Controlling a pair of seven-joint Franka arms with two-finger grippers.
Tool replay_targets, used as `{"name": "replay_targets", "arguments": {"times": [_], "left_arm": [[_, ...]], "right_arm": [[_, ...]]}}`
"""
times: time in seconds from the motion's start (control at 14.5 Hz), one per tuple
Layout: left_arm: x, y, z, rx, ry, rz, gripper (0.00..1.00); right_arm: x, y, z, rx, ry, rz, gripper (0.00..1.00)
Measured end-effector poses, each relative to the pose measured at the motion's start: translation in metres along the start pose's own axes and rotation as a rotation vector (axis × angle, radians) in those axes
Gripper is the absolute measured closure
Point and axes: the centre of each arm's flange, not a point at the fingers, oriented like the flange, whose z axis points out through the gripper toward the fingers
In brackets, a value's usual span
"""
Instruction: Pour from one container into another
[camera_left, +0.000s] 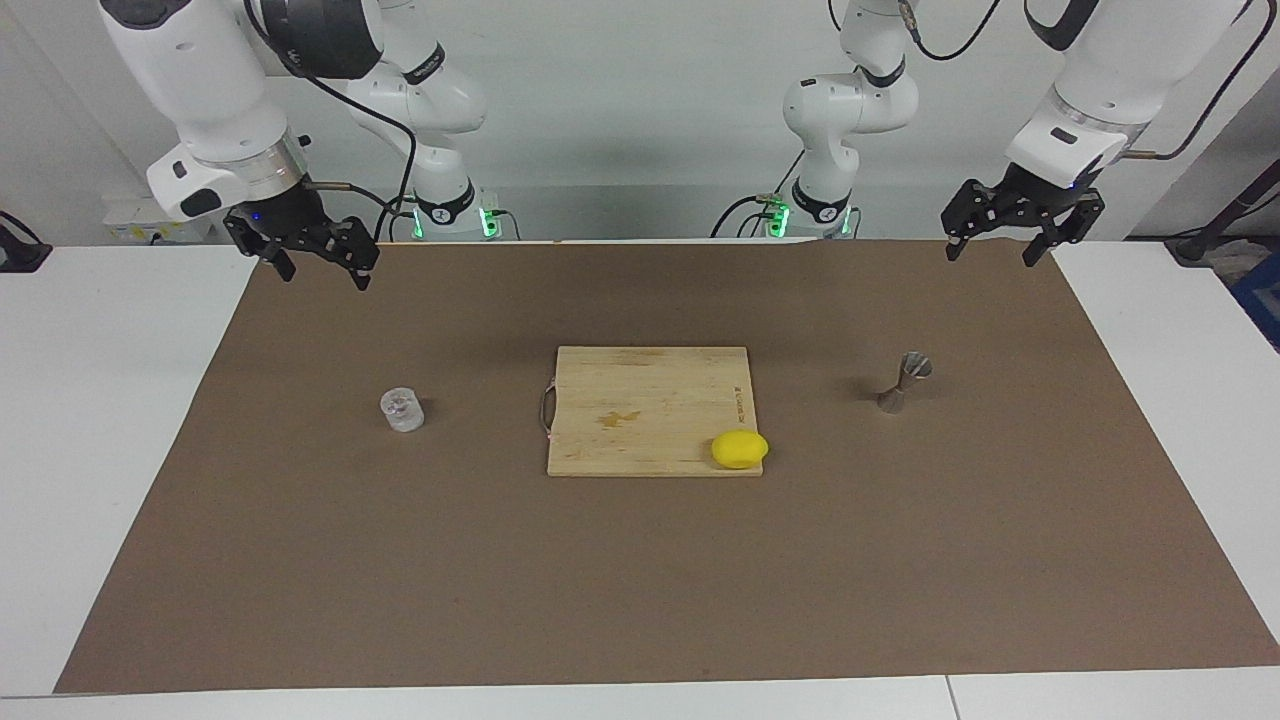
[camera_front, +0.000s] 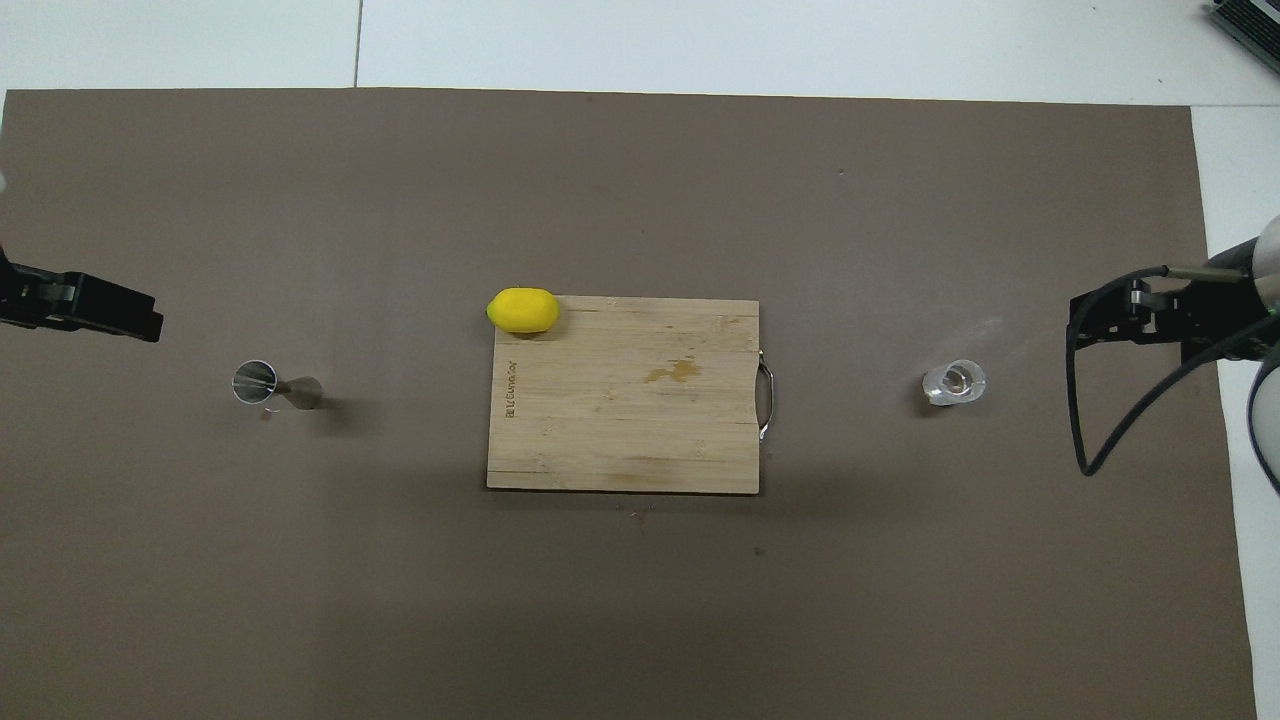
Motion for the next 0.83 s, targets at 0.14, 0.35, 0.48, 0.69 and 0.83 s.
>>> {"name": "replay_targets", "arguments": {"times": [0.14,0.35,0.48,0.69,0.83], "left_arm": [[0.0,0.0,0.0,0.0,0.0,0.0,0.0],[0.0,0.0,0.0,0.0,0.004,0.0,0.0],[0.003,-0.001,0.0,0.003,0.027,-0.001,0.0],[0.01,-0.002,0.01,0.009,0.082,-0.002,0.0],[0.011,-0.001,0.025,0.014,0.117,-0.002,0.0]], "right_arm": [[0.0,0.0,0.0,0.0,0.0,0.0,0.0],[0.0,0.0,0.0,0.0,0.0,0.0,0.0],[0.0,0.0,0.0,0.0,0.0,0.0,0.0],[0.0,0.0,0.0,0.0,0.0,0.0,0.0],[0.0,0.0,0.0,0.0,0.0,0.0,0.0]]}}
